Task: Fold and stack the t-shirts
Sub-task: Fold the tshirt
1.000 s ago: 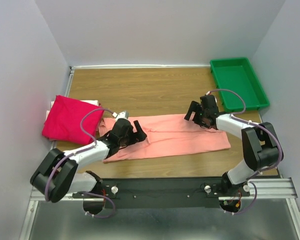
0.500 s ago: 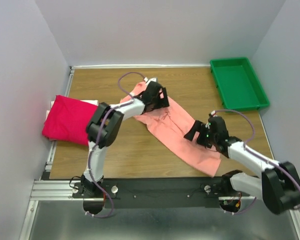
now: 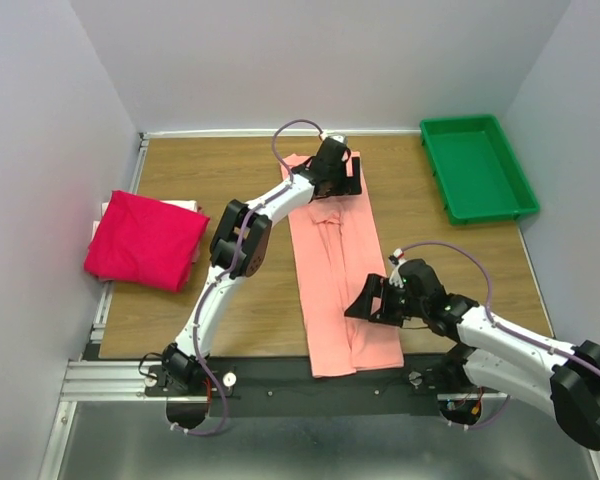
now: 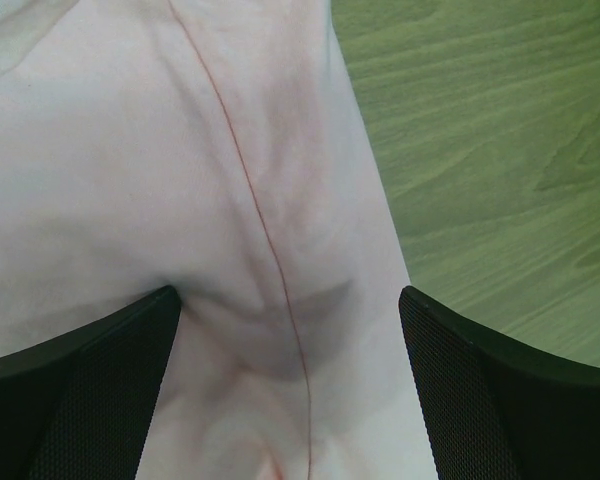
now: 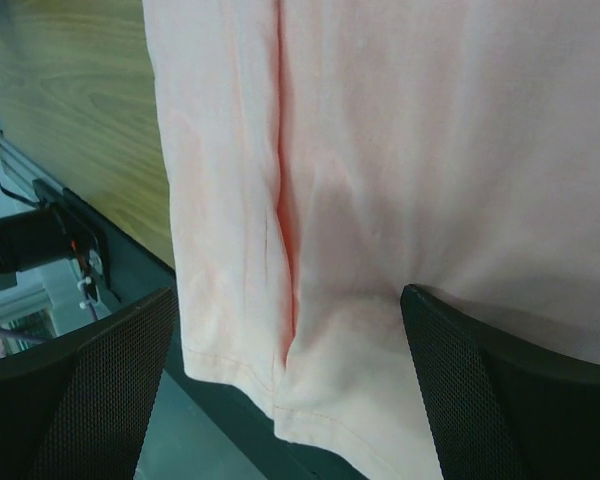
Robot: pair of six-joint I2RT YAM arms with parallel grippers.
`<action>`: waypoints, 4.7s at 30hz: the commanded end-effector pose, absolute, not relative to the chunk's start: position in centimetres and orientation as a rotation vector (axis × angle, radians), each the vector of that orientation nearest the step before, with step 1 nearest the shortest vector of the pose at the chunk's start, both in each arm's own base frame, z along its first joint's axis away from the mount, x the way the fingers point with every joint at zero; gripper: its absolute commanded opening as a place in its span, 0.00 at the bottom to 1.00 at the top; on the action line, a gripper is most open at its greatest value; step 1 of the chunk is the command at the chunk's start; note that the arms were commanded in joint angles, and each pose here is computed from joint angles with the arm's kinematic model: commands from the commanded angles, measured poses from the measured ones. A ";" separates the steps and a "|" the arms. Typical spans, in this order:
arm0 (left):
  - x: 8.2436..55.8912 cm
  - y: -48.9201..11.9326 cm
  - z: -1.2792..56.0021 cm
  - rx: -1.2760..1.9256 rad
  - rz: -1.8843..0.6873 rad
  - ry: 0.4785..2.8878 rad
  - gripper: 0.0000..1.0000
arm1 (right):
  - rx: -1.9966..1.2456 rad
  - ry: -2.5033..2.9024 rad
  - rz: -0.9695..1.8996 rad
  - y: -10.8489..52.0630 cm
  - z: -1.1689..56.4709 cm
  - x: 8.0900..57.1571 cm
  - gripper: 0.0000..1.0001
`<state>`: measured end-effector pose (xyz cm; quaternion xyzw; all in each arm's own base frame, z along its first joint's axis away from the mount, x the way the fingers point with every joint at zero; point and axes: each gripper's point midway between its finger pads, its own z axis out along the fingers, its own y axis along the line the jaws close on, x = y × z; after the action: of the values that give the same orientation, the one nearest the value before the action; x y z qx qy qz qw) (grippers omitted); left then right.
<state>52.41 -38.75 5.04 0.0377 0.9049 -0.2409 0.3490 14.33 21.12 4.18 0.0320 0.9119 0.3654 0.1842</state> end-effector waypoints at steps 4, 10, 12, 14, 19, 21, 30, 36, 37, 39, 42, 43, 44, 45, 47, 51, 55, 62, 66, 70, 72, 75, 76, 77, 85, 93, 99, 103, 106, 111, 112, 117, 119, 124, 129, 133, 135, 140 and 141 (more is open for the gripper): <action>50.8 -37.3 2.0 0.166 -0.591 2.453 0.98 | 0.038 2.759 1.049 21.2 2.0 10.3 1.00; 51.2 -38.4 2.1 0.223 -0.628 2.448 0.98 | -0.014 2.772 1.056 22.5 1.8 9.7 1.00; 51.4 -38.3 2.4 0.223 -0.628 2.443 0.98 | -0.015 2.752 1.043 23.0 2.1 10.3 1.00; 51.3 -38.0 2.3 0.224 -0.622 2.444 0.98 | -0.020 2.725 1.036 23.2 2.6 10.8 1.00; 51.8 -37.2 5.3 0.232 -0.583 2.391 0.98 | -0.031 2.653 1.011 23.6 4.6 12.5 1.00; 51.4 -36.8 6.3 0.246 -0.572 2.379 0.98 | -0.013 2.649 0.942 23.0 4.7 13.1 1.00; 47.1 -32.6 22.8 0.228 -0.544 2.092 0.98 | -0.032 2.540 0.884 22.7 7.5 15.1 1.00; 40.3 -28.4 26.2 0.145 -0.538 1.982 0.98 | -0.097 2.483 0.730 23.2 10.2 18.5 1.00; 39.3 -27.6 25.9 0.105 -0.527 1.980 0.98 | -0.103 2.472 0.674 23.0 10.3 19.4 1.00; 36.4 -25.6 21.0 0.022 -0.508 2.054 0.98 | -0.080 2.451 0.585 22.8 10.9 21.1 1.00; 32.4 -22.9 17.5 -0.102 -0.545 2.086 0.98 | -0.036 2.418 0.409 22.9 11.2 24.8 1.00; 31.2 -22.0 17.9 -0.140 -0.564 2.063 0.98 | -0.058 2.422 0.373 23.9 11.2 26.2 1.00; 29.5 -20.9 14.7 -0.168 -0.541 2.122 0.98 | -0.061 2.433 0.339 24.2 10.7 27.0 1.00; 28.6 -20.4 14.0 -0.208 -0.558 2.132 0.98 | -0.059 2.431 0.297 24.4 10.4 28.0 1.00; 26.5 -19.1 12.4 -0.232 -0.566 2.146 0.98 | -0.085 2.443 0.193 25.5 9.1 30.7 1.00; 23.7 -18.0 10.9 -0.283 -0.622 2.165 0.98 | -0.100 2.456 0.065 27.4 6.8 35.2 1.00; 22.3 -17.7 10.6 -0.312 -0.699 2.145 0.98 | -0.046 2.468 -0.093 26.8 4.4 38.0 1.00; 20.7 -18.3 9.0 -0.274 -0.756 2.201 0.98 | -0.034 2.499 -0.138 27.4 1.2 40.4 1.00; 20.4 -18.5 8.8 -0.235 -0.756 2.214 0.98 | 0.021 2.529 -0.093 28.3 -0.5 41.8 1.00; 20.6 -18.1 9.4 -0.210 -0.715 2.213 0.98 | 0.090 2.525 -0.057 29.2 -1.3 43.5 1.00; 20.3 -18.5 9.2 -0.201 -0.728 2.232 0.98 | 0.107 2.518 -0.036 29.6 -1.4 44.6 1.00; 19.7 -18.6 8.1 -0.207 -0.733 2.274 0.98 | 0.124 2.501 -0.027 29.6 -1.0 45.9 1.00; 19.4 -18.7 7.5 -0.220 -0.738 2.304 0.98 | 0.124 2.502 -0.007 29.7 -0.7 46.3 1.00; 19.1 -18.8 7.1 -0.227 -0.746 2.321 0.98 | 0.117 2.499 0.000 29.8 -0.5 46.4 1.00; 13.6 -20.5 3.6 -0.199 -0.876 2.489 0.98 | 0.048 2.425 0.143 30.8 7.4 46.2 1.00; 7.6 -22.7 2.5 -0.115 -1.000 2.641 0.83 | 0.084 2.438 0.177 27.2 10.8 40.7 1.00; 7.2 -22.9 2.1 -0.168 -0.949 2.654 0.48 | 0.096 2.460 0.235 24.6 10.9 35.8 1.00; 7.8 -22.7 1.9 -0.176 -0.895 2.645 0.38 | 0.123 2.491 0.307 21.9 9.6 30.4 1.00; 8.1 -22.7 1.8 -0.175 -0.871 2.642 0.33 | 0.139 2.530 0.408 20.7 7.9 26.3 1.00; 8.6 -22.7 1.9 -0.205 -0.862 2.619 0.33 | 0.068 2.566 0.596 20.1 7.1 21.1 1.00; 8.7 -22.7 2.0 -0.210 -0.862 2.610 0.34 | 0.052 2.570 0.647 20.3 7.3 20.2 1.00; 9.3 -22.7 2.2 -0.237 -0.854 2.585 0.31 | 0.020 2.581 0.792 20.1 7.1 16.8 1.00; 9.3 -22.6 2.2 -0.236 -0.852 2.580 0.17 | -0.008 2.614 0.851 20.5 6.7 15.7 1.00; 9.5 -22.7 2.3 -0.234 -0.854 2.572 0.00 | -0.045 2.724 0.958 21.0 5.3 12.8 0.99; 9.5 -22.8 2.5 -0.217 -0.860 2.567 0.00 | -0.074 2.802 1.065 21.2 4.7 10.2 0.97; 9.7 -23.2 2.8 -0.220 -0.888 2.546 0.00 | -0.060 2.849 1.029 20.7 3.4 9.6 0.93; 9.7 -23.3 2.8 -0.223 -0.895 2.547 0.00 | -0.060 2.868 1.036 20.8 2.9 9.4 0.84; 9.7 -23.3 2.7 -0.227 -0.893 2.549 0.00 | -0.061 2.903 1.045 20.8 2.4 8.9 0.64; 9.7 -23.3 2.7 -0.232 -0.890 2.548 0.00 | -0.059 2.919 1.042 20.7 2.2 8.7 0.57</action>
<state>8.90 -23.14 2.29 -0.0773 0.9240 -0.3208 0.1932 9.95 20.79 2.88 -0.0138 0.9416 0.3330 0.0480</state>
